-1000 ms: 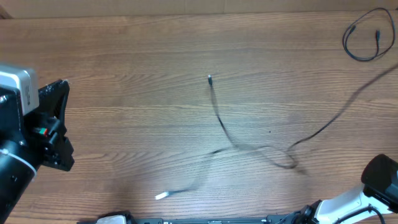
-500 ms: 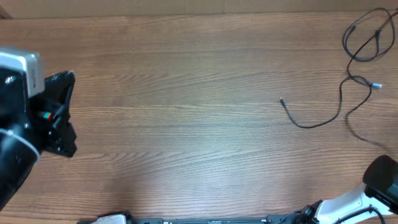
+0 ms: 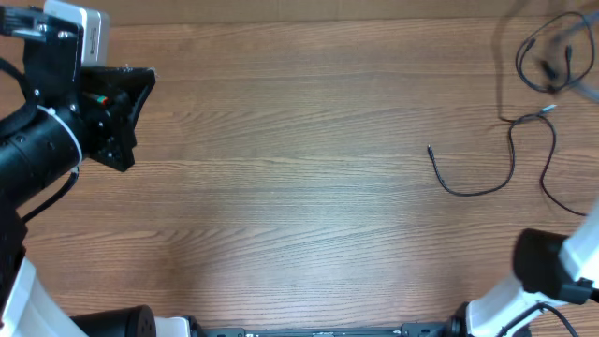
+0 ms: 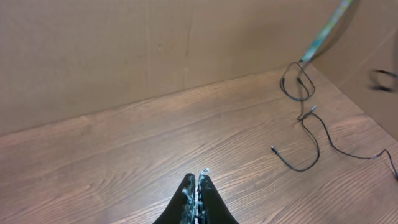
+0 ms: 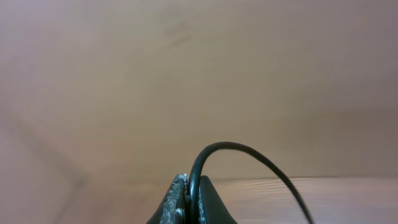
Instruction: Untangle cables
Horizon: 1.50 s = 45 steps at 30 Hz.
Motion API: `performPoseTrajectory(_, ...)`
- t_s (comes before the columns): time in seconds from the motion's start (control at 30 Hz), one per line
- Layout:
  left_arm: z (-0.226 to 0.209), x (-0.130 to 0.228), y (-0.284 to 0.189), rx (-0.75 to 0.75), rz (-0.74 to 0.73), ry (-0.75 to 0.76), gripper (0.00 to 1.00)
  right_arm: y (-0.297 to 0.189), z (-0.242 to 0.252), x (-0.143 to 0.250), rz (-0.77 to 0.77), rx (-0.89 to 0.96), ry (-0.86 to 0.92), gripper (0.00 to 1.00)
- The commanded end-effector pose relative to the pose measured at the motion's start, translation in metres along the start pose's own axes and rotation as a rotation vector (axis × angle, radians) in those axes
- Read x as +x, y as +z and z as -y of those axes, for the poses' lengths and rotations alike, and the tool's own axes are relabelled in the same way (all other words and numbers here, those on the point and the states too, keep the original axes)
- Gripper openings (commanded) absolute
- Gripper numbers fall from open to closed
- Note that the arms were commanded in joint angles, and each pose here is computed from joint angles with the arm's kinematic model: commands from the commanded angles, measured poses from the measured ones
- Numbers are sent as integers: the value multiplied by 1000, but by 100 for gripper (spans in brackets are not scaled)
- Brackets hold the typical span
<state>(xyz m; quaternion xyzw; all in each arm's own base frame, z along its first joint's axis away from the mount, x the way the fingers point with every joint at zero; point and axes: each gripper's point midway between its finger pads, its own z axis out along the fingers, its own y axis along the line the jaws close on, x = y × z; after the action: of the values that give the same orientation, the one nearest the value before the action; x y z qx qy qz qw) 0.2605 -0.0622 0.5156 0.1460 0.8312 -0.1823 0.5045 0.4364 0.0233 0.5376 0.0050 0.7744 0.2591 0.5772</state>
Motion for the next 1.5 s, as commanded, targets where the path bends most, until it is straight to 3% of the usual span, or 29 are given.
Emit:
performPoseTrajectory(0.0, 4, -1, -11, -14, 24, 39, 4, 20, -66, 16, -14, -84, -85, 4)
performPoseTrajectory(0.17, 1, -1, -14, -44, 25, 42, 4, 63, -159, 63, -88, -277, -137, 4)
performPoseTrajectory(0.3, 1, 0, -14, -48, 26, 43, 4, 73, -201, 79, -98, -373, -160, 4)
performPoseTrajectory(0.47, -3, 0, -15, -69, 23, 42, 4, 74, -199, 81, -100, -350, -160, 4)
performPoseTrajectory(0.6, -3, 0, -14, -69, 22, 42, 4, 78, -163, 90, -160, -243, -149, 4)
performPoseTrajectory(0.97, -2, 0, -15, -65, 23, 42, 4, 119, -141, 160, -388, -185, -118, 4)
performPoseTrajectory(1.2, -2, 0, -15, -66, 23, 42, 4, 161, -173, 236, -539, -247, -137, 4)
performPoseTrajectory(1.43, -3, 0, -15, -66, 23, 42, 4, 165, -220, 258, -525, -345, -227, 4)
performPoseTrajectory(1.47, -2, 0, -15, -66, 23, 42, 4, 165, -223, 259, -521, -347, -234, 10)
